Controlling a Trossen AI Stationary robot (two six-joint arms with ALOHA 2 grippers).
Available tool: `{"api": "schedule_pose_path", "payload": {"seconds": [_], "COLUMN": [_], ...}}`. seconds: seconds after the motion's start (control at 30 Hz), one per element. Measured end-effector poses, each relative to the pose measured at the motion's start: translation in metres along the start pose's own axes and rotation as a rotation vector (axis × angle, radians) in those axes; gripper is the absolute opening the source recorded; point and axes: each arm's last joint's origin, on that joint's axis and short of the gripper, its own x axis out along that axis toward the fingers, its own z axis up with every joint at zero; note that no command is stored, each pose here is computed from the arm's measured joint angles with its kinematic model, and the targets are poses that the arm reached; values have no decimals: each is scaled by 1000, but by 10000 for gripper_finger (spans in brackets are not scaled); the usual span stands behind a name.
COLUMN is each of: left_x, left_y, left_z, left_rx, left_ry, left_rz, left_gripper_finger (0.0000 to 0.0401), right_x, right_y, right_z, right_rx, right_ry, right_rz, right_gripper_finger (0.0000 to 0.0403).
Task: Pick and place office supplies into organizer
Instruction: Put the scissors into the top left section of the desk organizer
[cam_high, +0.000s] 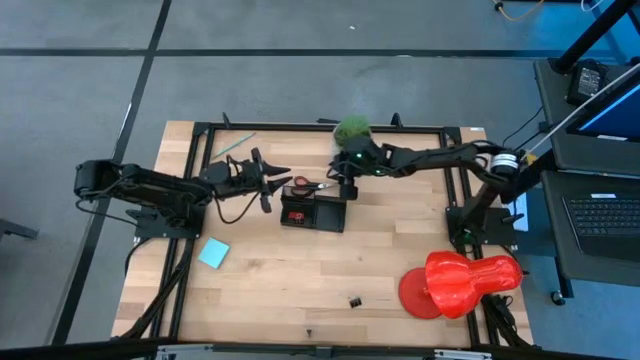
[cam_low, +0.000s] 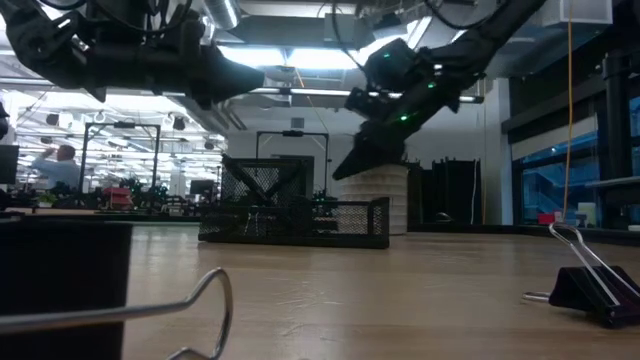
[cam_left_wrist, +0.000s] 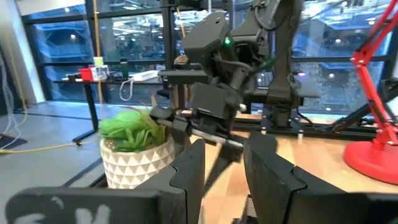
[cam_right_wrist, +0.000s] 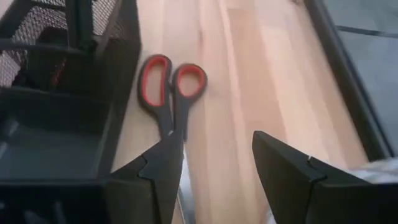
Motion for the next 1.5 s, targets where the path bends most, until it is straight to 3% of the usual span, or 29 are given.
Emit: {"api": "schedule_pose_path", "payload": {"seconds": [0.33, 0.93, 1.13, 1.27, 1.5], "left_x": [0, 0, 0, 0, 0], "left_y": [3, 4, 4, 4, 4], "left_z": [-3, -5, -5, -5, -5], "left_rx": [-5, -6, -6, -6, -6], "left_ry": [33, 50, 51, 52, 52], "left_rz": [18, 18, 18, 17, 17], "left_gripper_finger": [104, 106, 107, 109, 109], "right_x": [20, 23, 23, 23, 23], "right_y": [-4, 22, 24, 27, 35], "right_z": [17, 28, 30, 31, 34], "right_rx": [3, -106, -42, -37, -60], "right_ry": [125, 108, 98, 95, 77], "right_rz": [-16, 5, 0, 4, 15], "right_gripper_finger": [169, 148, 149, 165, 236]}}
